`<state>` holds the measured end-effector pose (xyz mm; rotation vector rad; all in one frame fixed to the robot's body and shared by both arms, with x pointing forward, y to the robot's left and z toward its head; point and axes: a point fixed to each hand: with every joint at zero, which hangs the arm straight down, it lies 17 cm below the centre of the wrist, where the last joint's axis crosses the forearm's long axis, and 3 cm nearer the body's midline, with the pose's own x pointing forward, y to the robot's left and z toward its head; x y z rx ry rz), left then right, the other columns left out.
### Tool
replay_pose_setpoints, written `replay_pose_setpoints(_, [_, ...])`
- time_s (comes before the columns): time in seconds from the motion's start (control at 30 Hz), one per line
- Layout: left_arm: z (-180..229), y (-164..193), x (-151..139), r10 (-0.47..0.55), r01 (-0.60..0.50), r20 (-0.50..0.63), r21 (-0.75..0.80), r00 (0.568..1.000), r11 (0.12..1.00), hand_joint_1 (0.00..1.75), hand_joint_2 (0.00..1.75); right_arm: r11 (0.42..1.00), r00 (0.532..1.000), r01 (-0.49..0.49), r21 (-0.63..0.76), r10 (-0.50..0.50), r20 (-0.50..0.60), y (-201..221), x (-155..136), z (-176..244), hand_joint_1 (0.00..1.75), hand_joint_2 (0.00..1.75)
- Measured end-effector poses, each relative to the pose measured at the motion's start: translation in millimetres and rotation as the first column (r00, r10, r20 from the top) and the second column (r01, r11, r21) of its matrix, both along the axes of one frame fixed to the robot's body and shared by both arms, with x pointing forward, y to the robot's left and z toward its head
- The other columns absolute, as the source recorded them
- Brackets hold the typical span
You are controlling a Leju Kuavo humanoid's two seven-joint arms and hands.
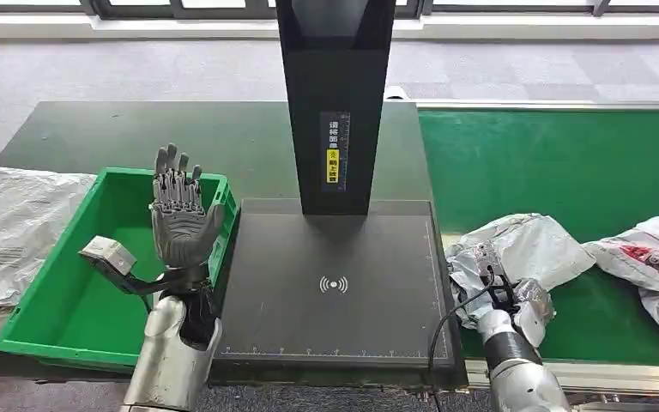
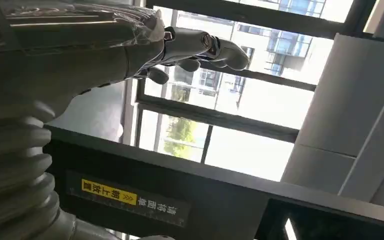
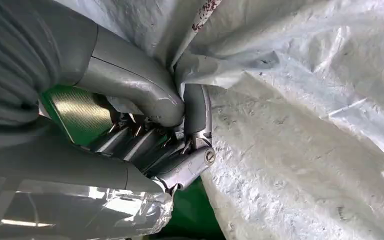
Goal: Moved the parcel from conveyor to table for the left to box.
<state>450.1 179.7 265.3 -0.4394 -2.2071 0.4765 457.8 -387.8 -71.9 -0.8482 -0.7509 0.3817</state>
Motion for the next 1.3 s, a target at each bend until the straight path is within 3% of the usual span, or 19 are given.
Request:
replay_pose_setpoints(1.07, [-1, 0, 0, -0.001, 0.001, -0.002, 0.0, 1.0, 1.0, 0.0, 1.75, 1.0, 1.0, -0.002, 0.0, 0.002, 0.001, 0, 0, 0, 1.75, 1.75])
replay_pose_setpoints(1.13, [-1, 0, 0, -0.002, 0.002, -0.001, -0.003, 1.0, 1.0, 0.0, 1.75, 1.0, 0.999, 0.006, 0.021, -0.007, 0.051, 6, -5, -3, 1.75, 1.75])
replay_pose_setpoints(1.17, [-3, -1, 1, -0.007, 0.007, -0.007, -0.009, 1.0, 1.0, 0.0, 1.75, 0.999, 0.983, 0.032, 0.01, -0.033, 0.18, 8, -16, 7, 1.75, 1.75])
replay_pose_setpoints(1.2, [-5, -1, 2, -0.01, 0.01, -0.014, -0.015, 1.0, 1.0, 0.0, 1.75, 0.998, 0.934, 0.057, -0.02, -0.047, 0.355, 6, -24, 36, 1.75, 1.75])
replay_pose_setpoints(1.27, [-11, -2, 3, -0.015, 0.014, -0.028, -0.018, 0.999, 1.0, 0.0, 1.75, 0.991, 0.737, 0.017, -0.136, 0.079, 0.671, 28, -31, 135, 1.75, 1.75])
replay_pose_setpoints(1.3, [-12, -3, 3, -0.016, 0.016, -0.031, -0.019, 0.999, 1.0, 0.0, 1.75, 0.98, 0.658, -0.014, -0.196, 0.157, 0.736, 47, -29, 174, 1.75, 1.75])
